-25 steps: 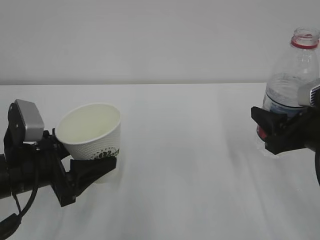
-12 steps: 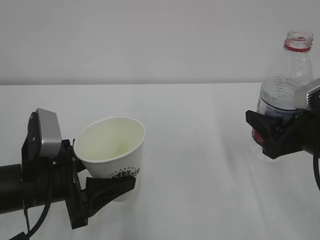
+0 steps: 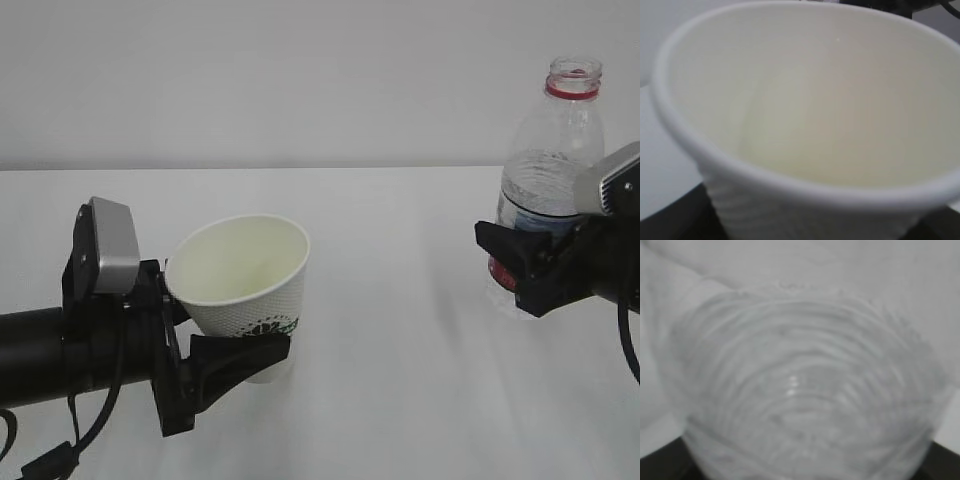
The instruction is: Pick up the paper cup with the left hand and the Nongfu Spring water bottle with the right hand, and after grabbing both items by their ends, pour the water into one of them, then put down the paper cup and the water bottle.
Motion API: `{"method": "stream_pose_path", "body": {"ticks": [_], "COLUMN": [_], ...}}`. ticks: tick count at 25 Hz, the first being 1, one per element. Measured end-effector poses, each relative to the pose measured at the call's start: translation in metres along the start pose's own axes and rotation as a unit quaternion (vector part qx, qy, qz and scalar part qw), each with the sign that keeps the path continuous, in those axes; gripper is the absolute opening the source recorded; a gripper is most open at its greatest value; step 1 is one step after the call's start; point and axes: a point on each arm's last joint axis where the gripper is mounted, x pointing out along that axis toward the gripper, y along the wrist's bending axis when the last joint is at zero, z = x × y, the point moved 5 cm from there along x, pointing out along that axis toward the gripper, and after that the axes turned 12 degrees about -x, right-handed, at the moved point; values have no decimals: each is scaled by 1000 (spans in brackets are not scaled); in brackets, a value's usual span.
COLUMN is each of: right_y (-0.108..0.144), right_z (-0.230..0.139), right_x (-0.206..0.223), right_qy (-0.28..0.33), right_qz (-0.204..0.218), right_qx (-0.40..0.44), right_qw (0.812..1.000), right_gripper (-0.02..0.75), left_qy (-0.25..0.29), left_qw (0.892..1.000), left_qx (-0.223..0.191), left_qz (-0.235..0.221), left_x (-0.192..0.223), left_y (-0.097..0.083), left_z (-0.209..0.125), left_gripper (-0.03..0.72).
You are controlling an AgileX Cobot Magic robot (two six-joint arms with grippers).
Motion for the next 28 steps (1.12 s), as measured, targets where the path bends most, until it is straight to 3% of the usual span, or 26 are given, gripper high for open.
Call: {"method": "stream_pose_path", "body": {"ticks": [9,16,28], "right_y": [-2,-1,4], "right_z": [10,10,12], "right_x": [7,8,8], "right_qy": [-2,-1,-4], "right_qz": [20,28,39], "right_qx": [-17,-24,-34], "right_qw": [1000,999,999], "right_gripper": [514,514,514], "left_qy": [-11,5,26], "left_qw": [999,997,996], "left_qx": [18,54,34], "left_qz": [-24,-55,-76], "left_x": [11,33,44], "left_y": [0,-15,-27], "left_z": [15,22,13], "left_gripper": [543,540,540]}}
